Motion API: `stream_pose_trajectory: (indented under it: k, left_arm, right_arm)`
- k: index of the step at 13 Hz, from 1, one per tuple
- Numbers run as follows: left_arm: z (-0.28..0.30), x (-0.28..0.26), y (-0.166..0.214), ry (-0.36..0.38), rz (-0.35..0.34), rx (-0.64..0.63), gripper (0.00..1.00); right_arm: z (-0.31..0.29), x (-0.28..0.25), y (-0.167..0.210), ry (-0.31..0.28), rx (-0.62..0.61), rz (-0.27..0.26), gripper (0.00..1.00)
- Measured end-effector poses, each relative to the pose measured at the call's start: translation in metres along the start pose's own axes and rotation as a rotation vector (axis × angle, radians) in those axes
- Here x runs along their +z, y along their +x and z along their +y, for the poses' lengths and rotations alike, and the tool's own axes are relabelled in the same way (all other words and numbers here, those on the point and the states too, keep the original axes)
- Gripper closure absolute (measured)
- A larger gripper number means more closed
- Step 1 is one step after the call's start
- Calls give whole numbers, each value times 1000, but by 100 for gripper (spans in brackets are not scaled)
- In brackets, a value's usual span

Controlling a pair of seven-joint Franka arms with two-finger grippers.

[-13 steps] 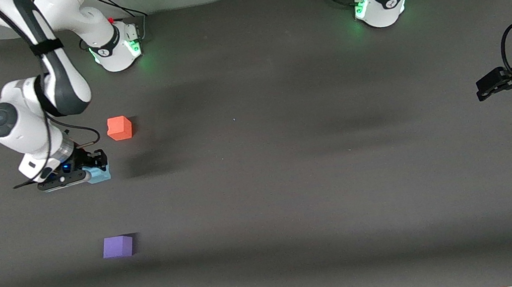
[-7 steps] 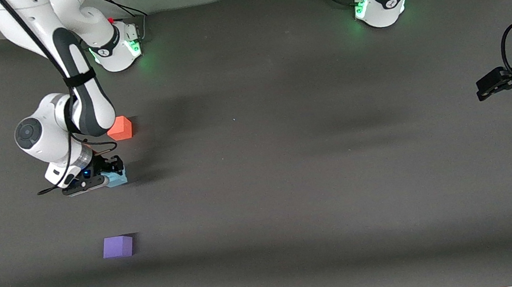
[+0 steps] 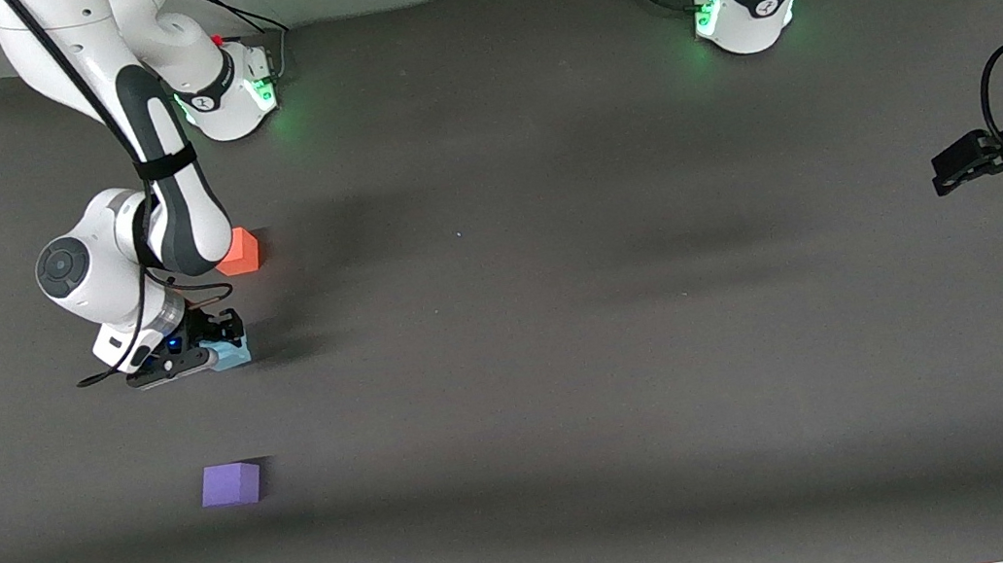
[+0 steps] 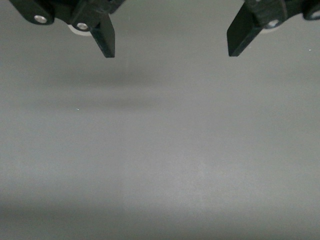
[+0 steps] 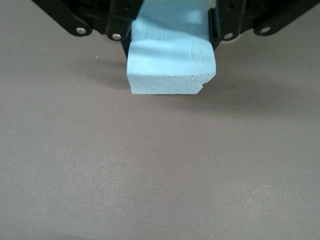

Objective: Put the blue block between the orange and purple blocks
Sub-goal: 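Lower the blue block between orange and purple blocks, open right gripper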

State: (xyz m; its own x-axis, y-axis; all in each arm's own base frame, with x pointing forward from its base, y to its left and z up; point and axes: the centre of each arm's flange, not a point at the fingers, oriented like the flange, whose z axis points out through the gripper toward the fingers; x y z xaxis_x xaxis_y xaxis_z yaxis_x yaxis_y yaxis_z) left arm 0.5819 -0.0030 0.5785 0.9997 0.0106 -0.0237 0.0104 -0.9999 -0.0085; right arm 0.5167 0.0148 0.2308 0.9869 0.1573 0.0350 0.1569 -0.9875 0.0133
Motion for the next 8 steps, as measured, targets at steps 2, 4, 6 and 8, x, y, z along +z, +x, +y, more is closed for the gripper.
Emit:
stream_pose_trajectory:
  k: [2, 4, 6, 8]
  left_arm:
    - [-1, 0, 0, 0, 0, -1, 0]
    - [-1, 0, 0, 0, 0, -1, 0]
    - [-1, 0, 0, 0, 0, -1, 0]
    - [-1, 0, 0, 1, 0, -1, 0]
  right_arm:
    - [1, 5, 2, -7, 12, -1, 46]
    - [0, 10, 4, -13, 12, -4, 46]
    - [0, 16, 4, 2, 16, 3, 46]
    - [1, 24, 1, 25, 14, 14, 47]
